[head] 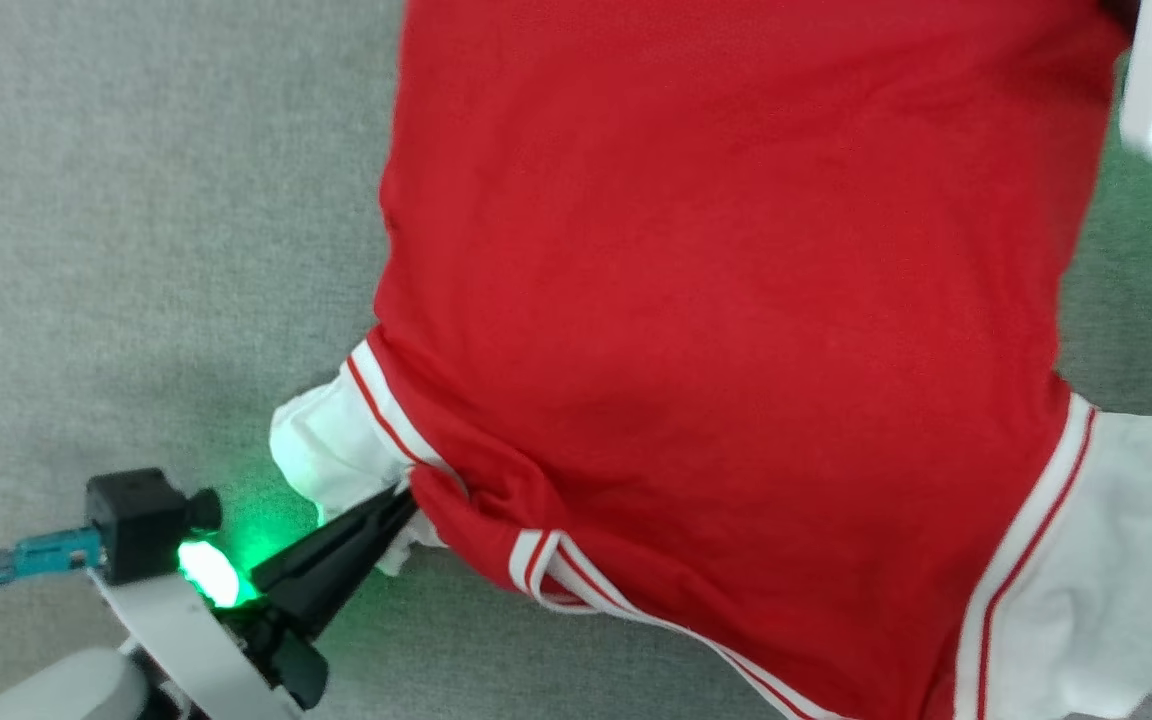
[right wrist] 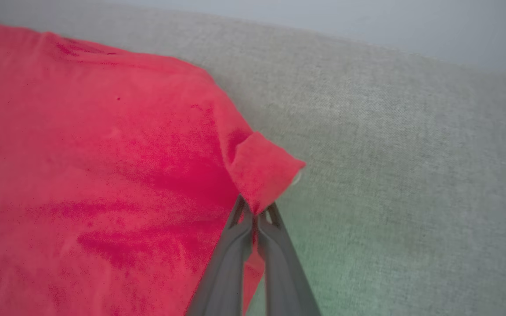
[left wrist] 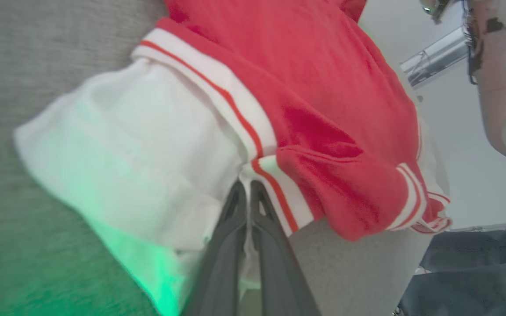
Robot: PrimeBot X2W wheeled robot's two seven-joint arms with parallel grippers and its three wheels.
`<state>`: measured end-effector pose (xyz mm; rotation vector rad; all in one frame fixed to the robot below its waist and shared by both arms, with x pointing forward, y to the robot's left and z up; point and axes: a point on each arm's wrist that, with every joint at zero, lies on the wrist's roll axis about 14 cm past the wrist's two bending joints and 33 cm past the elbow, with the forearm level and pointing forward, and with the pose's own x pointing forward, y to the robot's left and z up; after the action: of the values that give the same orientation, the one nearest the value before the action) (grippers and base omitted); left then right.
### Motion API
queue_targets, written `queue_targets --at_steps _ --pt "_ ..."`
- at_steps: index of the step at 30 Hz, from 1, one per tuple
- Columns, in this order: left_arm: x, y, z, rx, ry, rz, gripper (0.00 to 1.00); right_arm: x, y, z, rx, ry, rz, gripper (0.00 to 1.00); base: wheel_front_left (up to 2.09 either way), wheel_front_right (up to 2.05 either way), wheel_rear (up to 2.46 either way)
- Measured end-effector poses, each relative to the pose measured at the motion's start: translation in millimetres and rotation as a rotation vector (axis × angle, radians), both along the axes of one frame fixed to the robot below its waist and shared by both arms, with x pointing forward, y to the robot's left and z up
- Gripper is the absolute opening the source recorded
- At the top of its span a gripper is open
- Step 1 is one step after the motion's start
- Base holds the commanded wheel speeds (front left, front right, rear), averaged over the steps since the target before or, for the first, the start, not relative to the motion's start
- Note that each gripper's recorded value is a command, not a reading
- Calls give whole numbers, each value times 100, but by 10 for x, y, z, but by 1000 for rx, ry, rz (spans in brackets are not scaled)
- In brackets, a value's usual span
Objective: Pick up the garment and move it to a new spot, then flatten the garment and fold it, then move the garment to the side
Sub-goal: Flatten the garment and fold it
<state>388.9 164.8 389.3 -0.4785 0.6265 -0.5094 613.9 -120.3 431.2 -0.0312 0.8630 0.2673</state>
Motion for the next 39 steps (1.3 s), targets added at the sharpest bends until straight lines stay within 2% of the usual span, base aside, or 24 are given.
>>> queue_targets --at_steps 6,14,20,25,29,35,36,37,38,39 --pt "-23 39 200 13 -56 1 0 -654 -342 149 -3 37 15 0 0 0 0" --pt "16 -47 458 2 -139 -30 0 -1679 -593 262 31 102 21 0 0 0 0" --pt "67 -113 558 -6 -175 -52 0 -2437 -560 119 82 185 -1 0 0 0 0" --pt "103 -151 597 -10 -191 -63 0 -2945 -344 -75 151 271 5 0 0 0 0" --pt "132 -152 600 -9 -195 -65 0 -3249 -112 -251 183 348 53 0 0 0 0" --pt "147 -184 568 -9 -187 -80 0 -3275 44 -349 196 335 92 0 0 0 0" --pt "154 -186 567 -9 -188 -81 0 -3228 31 -330 185 309 93 27 0 0 0" --pt "161 -190 569 -10 -189 -82 0 -3189 0 -314 168 287 93 67 0 0 0" --pt "165 -192 569 -10 -189 -82 0 -3170 -35 -298 144 273 99 100 0 0 0" --pt "167 -194 569 -11 -190 -82 0 -3150 -51 -268 136 255 100 100 0 0 0"
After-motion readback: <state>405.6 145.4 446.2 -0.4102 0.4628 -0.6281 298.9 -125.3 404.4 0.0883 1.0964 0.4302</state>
